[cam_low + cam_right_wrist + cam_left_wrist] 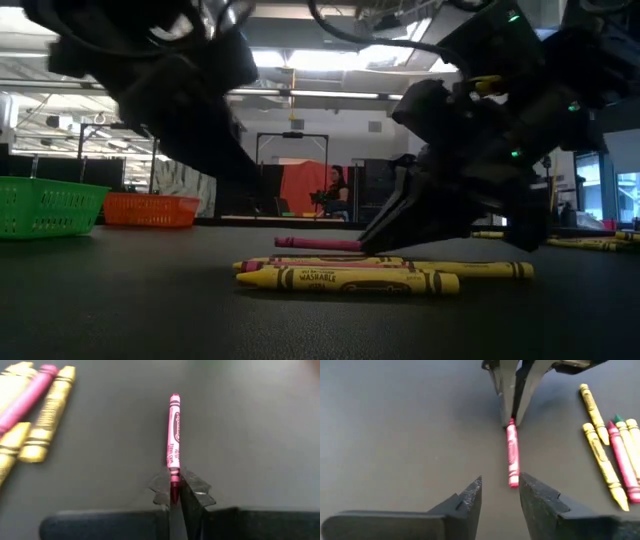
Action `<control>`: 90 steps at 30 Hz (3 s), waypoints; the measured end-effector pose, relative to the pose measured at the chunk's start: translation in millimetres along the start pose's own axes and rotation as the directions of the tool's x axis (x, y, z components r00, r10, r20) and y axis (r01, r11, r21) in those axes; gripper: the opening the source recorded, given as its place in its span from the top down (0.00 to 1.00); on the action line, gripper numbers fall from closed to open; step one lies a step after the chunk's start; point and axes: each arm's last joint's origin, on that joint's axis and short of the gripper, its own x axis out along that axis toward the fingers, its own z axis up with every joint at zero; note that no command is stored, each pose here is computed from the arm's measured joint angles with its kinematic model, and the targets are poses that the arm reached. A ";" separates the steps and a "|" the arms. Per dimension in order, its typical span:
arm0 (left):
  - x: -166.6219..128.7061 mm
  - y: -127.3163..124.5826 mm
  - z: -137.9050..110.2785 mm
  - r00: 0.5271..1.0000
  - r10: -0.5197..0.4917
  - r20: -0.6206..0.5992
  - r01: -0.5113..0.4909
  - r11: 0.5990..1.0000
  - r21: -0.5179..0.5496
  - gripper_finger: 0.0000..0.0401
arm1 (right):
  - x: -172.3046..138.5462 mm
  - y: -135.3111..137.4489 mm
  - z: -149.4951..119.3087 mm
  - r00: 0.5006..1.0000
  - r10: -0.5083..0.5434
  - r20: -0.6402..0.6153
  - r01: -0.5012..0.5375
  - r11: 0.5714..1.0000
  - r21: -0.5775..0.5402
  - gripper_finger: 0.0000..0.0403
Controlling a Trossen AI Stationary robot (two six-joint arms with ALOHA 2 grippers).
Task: Sort crayons
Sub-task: Put the pink crayon into the black bin
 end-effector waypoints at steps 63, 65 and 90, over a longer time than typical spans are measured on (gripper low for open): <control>-20.8 19.6 13.7 0.992 -0.102 -0.072 0.109 0.989 0.099 0.97 | -26.9 -26.9 30.3 0.987 0.077 0.140 -0.085 0.995 0.052 0.62; -33.6 14.7 14.8 0.989 -0.121 -0.084 0.128 0.988 0.088 0.97 | -28.8 -26.5 26.1 0.983 0.079 0.167 -0.089 0.995 0.051 0.62; -179.1 -56.0 -39.8 0.684 -0.555 -0.474 0.175 0.755 -0.632 0.97 | -42.4 -26.6 1.4 0.957 0.038 0.287 -0.061 0.996 0.069 0.62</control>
